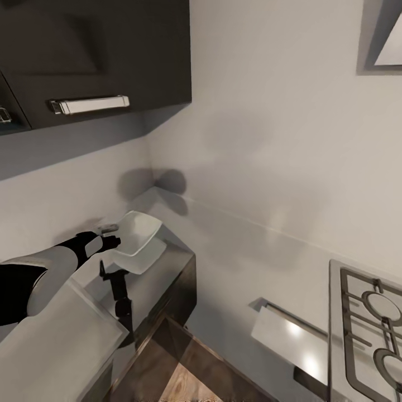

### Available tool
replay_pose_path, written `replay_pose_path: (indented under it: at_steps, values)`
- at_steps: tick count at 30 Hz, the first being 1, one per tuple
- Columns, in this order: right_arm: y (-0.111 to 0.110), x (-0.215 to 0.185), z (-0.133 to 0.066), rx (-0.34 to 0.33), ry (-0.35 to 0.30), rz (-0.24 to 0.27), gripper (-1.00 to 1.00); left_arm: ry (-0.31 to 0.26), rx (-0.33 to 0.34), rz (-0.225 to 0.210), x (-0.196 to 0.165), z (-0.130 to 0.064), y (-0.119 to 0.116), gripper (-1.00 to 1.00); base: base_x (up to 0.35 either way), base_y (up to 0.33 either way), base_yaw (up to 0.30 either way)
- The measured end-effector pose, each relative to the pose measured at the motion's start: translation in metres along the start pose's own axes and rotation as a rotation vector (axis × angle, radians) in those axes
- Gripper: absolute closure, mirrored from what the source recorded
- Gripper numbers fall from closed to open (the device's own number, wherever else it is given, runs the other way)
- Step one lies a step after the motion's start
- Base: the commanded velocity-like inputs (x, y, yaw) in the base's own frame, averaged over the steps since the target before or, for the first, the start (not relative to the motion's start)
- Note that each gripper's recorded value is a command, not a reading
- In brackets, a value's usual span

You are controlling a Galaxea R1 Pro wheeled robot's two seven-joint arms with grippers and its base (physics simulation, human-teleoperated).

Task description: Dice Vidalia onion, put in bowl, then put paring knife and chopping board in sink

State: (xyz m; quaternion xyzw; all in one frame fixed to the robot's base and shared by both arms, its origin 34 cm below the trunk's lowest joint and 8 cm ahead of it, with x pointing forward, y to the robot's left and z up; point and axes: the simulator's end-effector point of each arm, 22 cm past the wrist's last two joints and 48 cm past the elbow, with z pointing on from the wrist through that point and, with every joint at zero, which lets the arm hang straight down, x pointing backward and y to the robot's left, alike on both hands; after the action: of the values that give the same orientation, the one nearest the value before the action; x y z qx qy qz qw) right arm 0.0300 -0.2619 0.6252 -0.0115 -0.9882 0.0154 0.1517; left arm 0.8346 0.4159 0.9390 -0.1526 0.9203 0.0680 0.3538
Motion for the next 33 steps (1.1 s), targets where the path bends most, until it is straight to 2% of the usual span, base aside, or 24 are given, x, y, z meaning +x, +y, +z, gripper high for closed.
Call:
replay_pose_path:
  at_steps: [3, 4, 6, 9, 12, 33]
  values:
    - [0.0, 0.002, 0.0, -0.001, 0.005, 0.0, -1.0, 0.005, -0.001, 0.001, 0.003, 0.002, 0.0, -1.0, 0.0, 0.0, 0.0]
    - [0.0, 0.003, 0.0, -0.001, 0.007, 0.0, -1.0, 0.006, -0.001, 0.002, 0.003, 0.003, 0.0, 1.0, 0.0, 0.0, 0.0]
    - [0.0, 0.004, 0.0, -0.001, 0.01, 0.0, -1.0, 0.007, -0.002, 0.002, 0.005, 0.004, 0.0, 1.0, 0.0, 0.0, 0.0]
    - [0.0, 0.004, 0.0, -0.001, 0.011, 0.0, -1.0, -0.029, -0.011, -0.009, -0.005, 0.005, 0.007, 1.0, 0.0, 0.0, 0.0]
    - [0.0, 0.004, 0.0, -0.001, 0.011, 0.0, -1.0, -0.042, -0.016, -0.013, -0.008, 0.005, 0.011, 1.0, 0.0, 0.0, 0.0]
    - [0.0, 0.003, 0.0, -0.001, 0.008, 0.0, -1.0, -0.044, -0.024, -0.016, -0.016, 0.003, 0.019, 1.0, 0.0, 0.0, 0.0]
